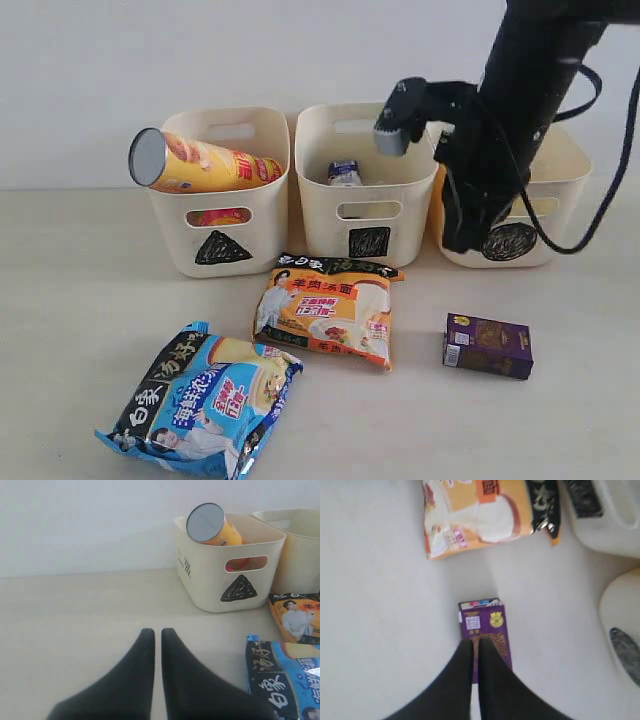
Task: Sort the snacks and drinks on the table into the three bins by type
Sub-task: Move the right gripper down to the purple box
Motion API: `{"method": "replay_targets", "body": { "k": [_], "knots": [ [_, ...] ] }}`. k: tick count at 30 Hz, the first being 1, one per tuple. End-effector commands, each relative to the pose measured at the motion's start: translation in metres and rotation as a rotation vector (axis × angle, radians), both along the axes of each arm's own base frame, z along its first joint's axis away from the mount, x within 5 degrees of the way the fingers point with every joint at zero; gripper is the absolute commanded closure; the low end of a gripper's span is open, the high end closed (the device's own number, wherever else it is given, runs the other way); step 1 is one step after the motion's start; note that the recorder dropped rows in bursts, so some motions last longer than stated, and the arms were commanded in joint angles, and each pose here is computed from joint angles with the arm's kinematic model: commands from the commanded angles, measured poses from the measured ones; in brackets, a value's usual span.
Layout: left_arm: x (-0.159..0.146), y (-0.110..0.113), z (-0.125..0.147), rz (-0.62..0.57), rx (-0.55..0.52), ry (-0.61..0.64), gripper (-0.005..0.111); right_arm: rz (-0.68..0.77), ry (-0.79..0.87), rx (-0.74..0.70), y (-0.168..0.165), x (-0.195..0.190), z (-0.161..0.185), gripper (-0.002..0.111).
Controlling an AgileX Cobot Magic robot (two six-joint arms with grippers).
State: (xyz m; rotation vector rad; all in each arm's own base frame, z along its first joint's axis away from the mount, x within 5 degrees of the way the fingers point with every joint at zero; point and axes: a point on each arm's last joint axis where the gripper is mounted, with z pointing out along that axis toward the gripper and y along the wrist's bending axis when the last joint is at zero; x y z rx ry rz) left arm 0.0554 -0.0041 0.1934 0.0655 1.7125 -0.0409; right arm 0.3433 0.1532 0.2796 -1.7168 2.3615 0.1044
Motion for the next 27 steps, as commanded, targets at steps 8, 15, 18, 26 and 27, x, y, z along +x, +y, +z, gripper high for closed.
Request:
{"method": "replay_targets", "body": {
  "k": [8, 15, 18, 26, 27],
  "knots": [
    [0.000, 0.000, -0.001, 0.000, -0.006, 0.002, 0.102, 0.113, 0.041, -0.094, -0.018, -0.019, -0.072, 0.011],
    [0.000, 0.000, -0.001, 0.000, -0.006, 0.002, 0.102, 0.062, -0.048, -0.119, -0.022, -0.007, -0.102, 0.011],
    [0.000, 0.000, -0.001, 0.000, -0.006, 0.002, 0.102, 0.034, -0.029, -0.124, -0.031, -0.001, -0.113, 0.013],
    [0.000, 0.000, -0.001, 0.000, -0.006, 0.002, 0.102, 0.000, 0.017, -0.101, -0.044, 0.009, -0.139, 0.013],
    [0.000, 0.000, -0.001, 0.000, -0.006, 0.002, 0.102, 0.003, 0.015, -0.098, -0.044, 0.009, -0.140, 0.013]
  ]
}}
